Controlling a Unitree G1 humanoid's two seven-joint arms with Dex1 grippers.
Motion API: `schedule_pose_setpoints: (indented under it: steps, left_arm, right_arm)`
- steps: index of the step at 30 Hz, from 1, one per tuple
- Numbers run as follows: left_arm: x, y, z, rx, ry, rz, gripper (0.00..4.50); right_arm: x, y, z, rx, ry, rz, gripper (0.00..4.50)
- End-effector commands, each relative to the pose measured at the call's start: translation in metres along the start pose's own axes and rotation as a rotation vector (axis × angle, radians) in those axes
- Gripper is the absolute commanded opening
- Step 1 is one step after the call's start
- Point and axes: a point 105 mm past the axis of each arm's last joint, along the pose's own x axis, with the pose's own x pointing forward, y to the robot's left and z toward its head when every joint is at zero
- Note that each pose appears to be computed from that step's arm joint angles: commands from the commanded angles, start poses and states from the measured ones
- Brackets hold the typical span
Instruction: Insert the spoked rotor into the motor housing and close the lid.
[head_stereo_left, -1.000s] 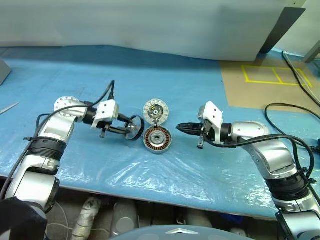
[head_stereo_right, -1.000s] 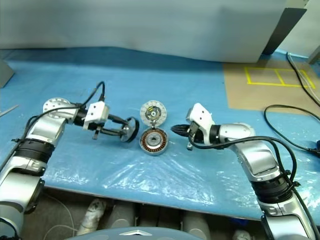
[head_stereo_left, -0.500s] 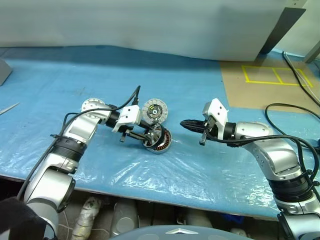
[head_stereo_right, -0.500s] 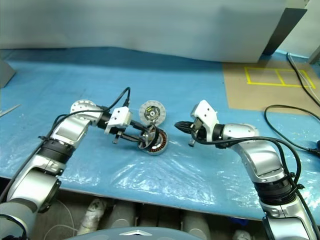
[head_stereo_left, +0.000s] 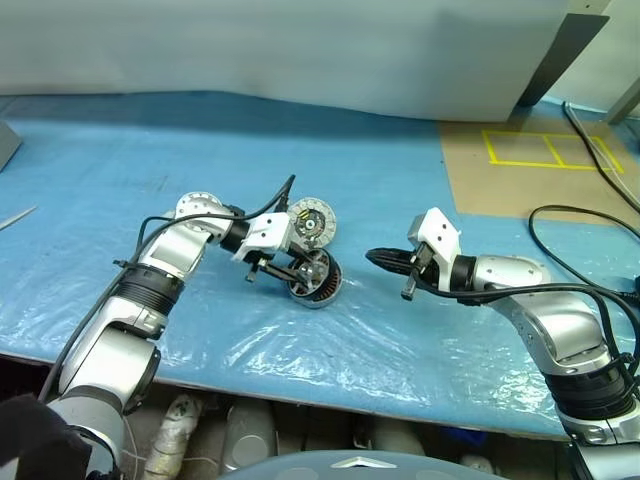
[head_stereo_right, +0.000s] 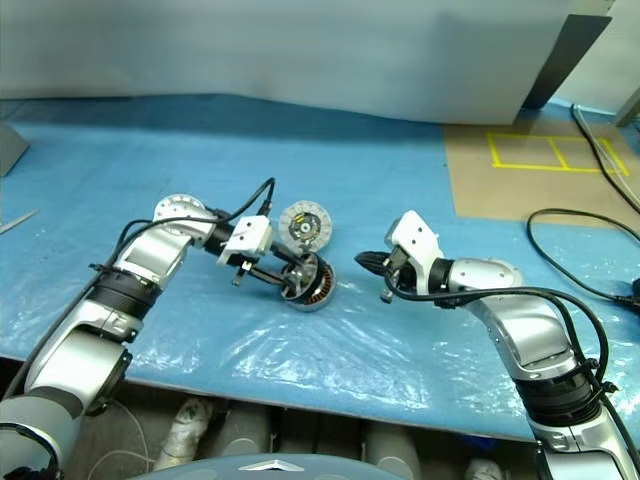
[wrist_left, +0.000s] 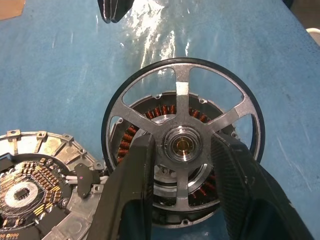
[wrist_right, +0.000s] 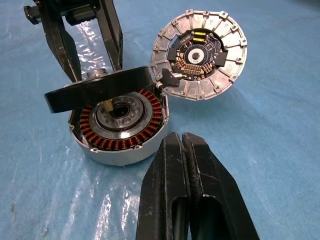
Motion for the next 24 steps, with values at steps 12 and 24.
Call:
schedule_pose_setpoints:
  steps: [12, 24]
  left_arm:
    - [-0.009, 0.01, 0.012, 0.026, -0.004, 0.034, 1.52]
    - [-0.011, 0.014, 0.005, 0.044, 0.034, 0.045, 3.32]
  right_arm:
    - [0.001, -0.002, 0.011, -0.068, -0.024, -0.005, 0.0]
    - [0.002, -0.002, 0.011, -0.073, -0.022, -0.009, 0.0]
